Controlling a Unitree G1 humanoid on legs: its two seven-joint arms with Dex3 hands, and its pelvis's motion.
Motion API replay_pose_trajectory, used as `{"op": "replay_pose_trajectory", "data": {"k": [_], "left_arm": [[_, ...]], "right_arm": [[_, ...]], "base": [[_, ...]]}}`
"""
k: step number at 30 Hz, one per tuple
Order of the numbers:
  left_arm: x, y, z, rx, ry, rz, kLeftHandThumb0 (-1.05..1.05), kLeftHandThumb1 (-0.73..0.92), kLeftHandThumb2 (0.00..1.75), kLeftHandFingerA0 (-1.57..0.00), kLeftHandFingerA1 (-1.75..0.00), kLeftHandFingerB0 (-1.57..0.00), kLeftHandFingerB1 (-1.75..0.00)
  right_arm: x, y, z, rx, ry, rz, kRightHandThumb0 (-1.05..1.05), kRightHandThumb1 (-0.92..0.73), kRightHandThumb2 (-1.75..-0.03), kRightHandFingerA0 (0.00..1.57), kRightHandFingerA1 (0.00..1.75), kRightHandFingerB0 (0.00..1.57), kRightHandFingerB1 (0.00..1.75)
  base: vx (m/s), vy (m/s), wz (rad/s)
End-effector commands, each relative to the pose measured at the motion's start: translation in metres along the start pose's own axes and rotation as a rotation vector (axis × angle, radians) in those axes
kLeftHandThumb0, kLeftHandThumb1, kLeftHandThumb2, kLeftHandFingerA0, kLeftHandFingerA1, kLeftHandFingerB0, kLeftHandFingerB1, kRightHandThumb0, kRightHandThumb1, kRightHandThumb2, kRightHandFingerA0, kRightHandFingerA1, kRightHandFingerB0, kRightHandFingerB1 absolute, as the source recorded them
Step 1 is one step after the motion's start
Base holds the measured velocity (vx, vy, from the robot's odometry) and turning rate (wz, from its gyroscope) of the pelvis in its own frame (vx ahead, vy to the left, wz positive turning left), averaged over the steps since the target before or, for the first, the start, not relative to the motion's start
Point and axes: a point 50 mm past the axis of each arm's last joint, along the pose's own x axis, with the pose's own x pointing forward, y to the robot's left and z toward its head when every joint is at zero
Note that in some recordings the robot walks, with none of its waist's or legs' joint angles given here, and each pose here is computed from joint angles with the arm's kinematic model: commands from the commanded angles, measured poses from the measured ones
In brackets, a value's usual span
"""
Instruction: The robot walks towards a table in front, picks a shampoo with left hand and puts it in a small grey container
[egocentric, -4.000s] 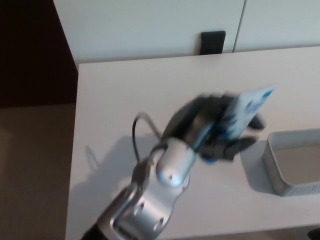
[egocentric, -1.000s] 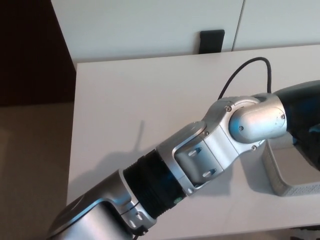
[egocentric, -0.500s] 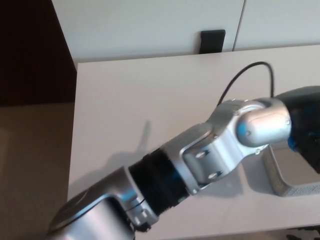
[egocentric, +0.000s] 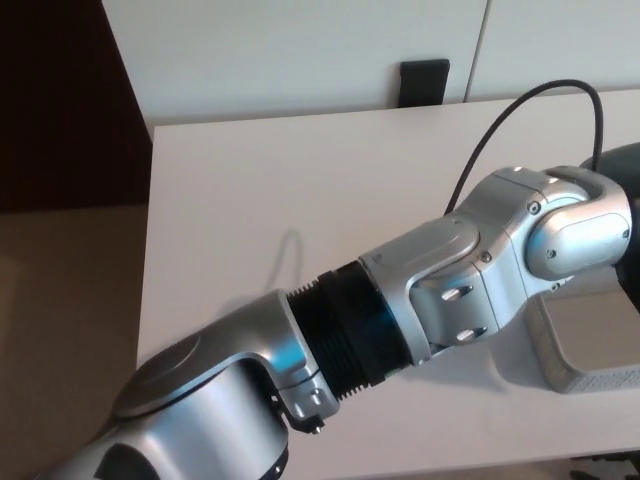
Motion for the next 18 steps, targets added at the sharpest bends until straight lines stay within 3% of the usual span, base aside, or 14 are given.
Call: {"op": "replay_pose_trajectory", "data": {"k": [1, 6, 7, 8, 10, 11, 12, 13, 14, 15, 16, 17, 18], "left_arm": [[0.016, -0.008, 0.044, -0.028, -0.109, 0.051, -0.81, 0.92, 0.9, -0.94, -1.5, -0.72, -1.37], [0.014, -0.01, 0.039, -0.089, -0.106, 0.018, -0.8, 0.92, 0.88, -0.9, -1.46, -0.69, -1.31], [0.012, -0.012, 0.04, -0.169, -0.128, 0.034, -0.73, 0.92, 0.8, -0.81, -1.59, -0.62, -1.38], [0.012, -0.013, 0.039, -0.436, -0.168, 0.001, -0.31, 0.75, 0.76, -0.72, -1.49, -0.79, -0.93], [0.012, -0.011, 0.038, -0.972, -0.276, -0.084, -0.21, 0.76, 0.72, -0.73, -1.44, -0.8, -0.86], [0.012, -0.005, 0.026, -1.365, -0.267, -0.141, -1.01, 0.61, 0.96, -0.14, -0.44, -0.03, 0.0], [0.012, -0.003, 0.023, -1.517, -0.286, -0.162, -1.05, 0.65, 0.99, -0.18, -0.44, -0.07, -0.07], [0.011, 0.0, 0.021, -1.513, -0.294, -0.134, -1.05, 0.65, 0.99, -0.18, -0.44, -0.07, -0.07], [0.011, 0.001, 0.019, -1.515, -0.294, -0.117, -0.92, 0.54, 0.93, -0.2, -0.46, -0.08, -0.24], [0.012, 0.003, 0.016, -1.541, -0.265, -0.079, -0.94, 0.57, 0.94, -0.04, -0.38, -0.02, -0.23], [0.014, 0.004, 0.014, -1.57, -0.232, -0.054, -0.94, 0.57, 0.94, -0.04, -0.38, -0.02, -0.23], [0.015, 0.006, 0.013, -1.575, -0.215, -0.049, -0.81, 0.5, 0.91, -0.11, -0.11, -0.12, -0.19], [0.015, 0.009, 0.013, -1.578, -0.211, -0.058, -0.78, 0.39, 0.82, -0.06, -0.04, -0.02, -0.25]], "right_arm": [[0.0, -0.003, 0.004, -0.013, -0.013, 0.001, -0.4, -0.78, -0.63, 0.63, 0.53, 0.52, 0.45], [0.001, -0.003, 0.005, -0.006, -0.017, -0.001, -0.4, -0.78, -0.63, 0.63, 0.53, 0.52, 0.45], [0.001, -0.003, 0.005, -0.006, -0.017, -0.001, -0.4, -0.78, -0.63, 0.63, 0.53, 0.52, 0.45], [0.001, -0.003, 0.005, -0.006, -0.017, -0.001, -0.4, -0.78, -0.63, 0.63, 0.53, 0.52, 0.45], [0.001, -0.006, 0.006, -0.006, -0.021, -0.007, -0.4, -0.78, -0.63, 0.63, 0.53, 0.52, 0.45], [0.002, -0.009, 0.006, -0.265, 0.035, -0.111, -0.7, -0.79, -0.64, 0.84, 0.54, 0.67, 0.44], [0.001, -0.008, 0.008, -0.273, 0.003, -0.113, -0.48, -0.74, -0.62, 0.77, 0.48, 0.59, 0.42], [0.0, -0.007, 0.009, -0.147, -0.06, -0.064, -0.48, -0.74, -0.62, 0.77, 0.48, 0.59, 0.42], [0.0, -0.007, 0.01, -0.122, -0.074, -0.056, -0.48, -0.74, -0.62, 0.77, 0.48, 0.59, 0.42], [0.003, -0.004, 0.006, -0.287, 0.06, -0.121, -1.0, -0.78, -0.64, 0.87, 0.8, 0.7, 0.74], [0.004, -0.009, 0.004, -0.527, 0.197, -0.242, -1.0, -0.78, -0.64, 0.87, 0.8, 0.7, 0.74], [0.003, -0.001, 0.007, -0.024, 0.021, -0.021, -0.04, -0.8, -0.64, 0.5, 0.71, 0.38, 0.52], [0.002, -0.006, 0.014, 0.056, -0.056, -0.021, -0.25, -0.71, -0.6, 0.7, 0.55, 0.51, 0.43]], "base": [[0.0, 0.0, 0.0], [0.0, 0.0, 0.0], [0.0, 0.0, 0.0], [0.0, 0.0, 0.0], [0.0, 0.0, 0.0], [0.0, 0.0, 0.0], [0.0, 0.0, 0.0], [0.0, 0.0, 0.0], [0.0, 0.0, 0.0], [0.0, 0.0, 0.0], [0.0, 0.0, 0.0], [0.0, 0.0, 0.0], [0.0, 0.0, 0.0]]}}
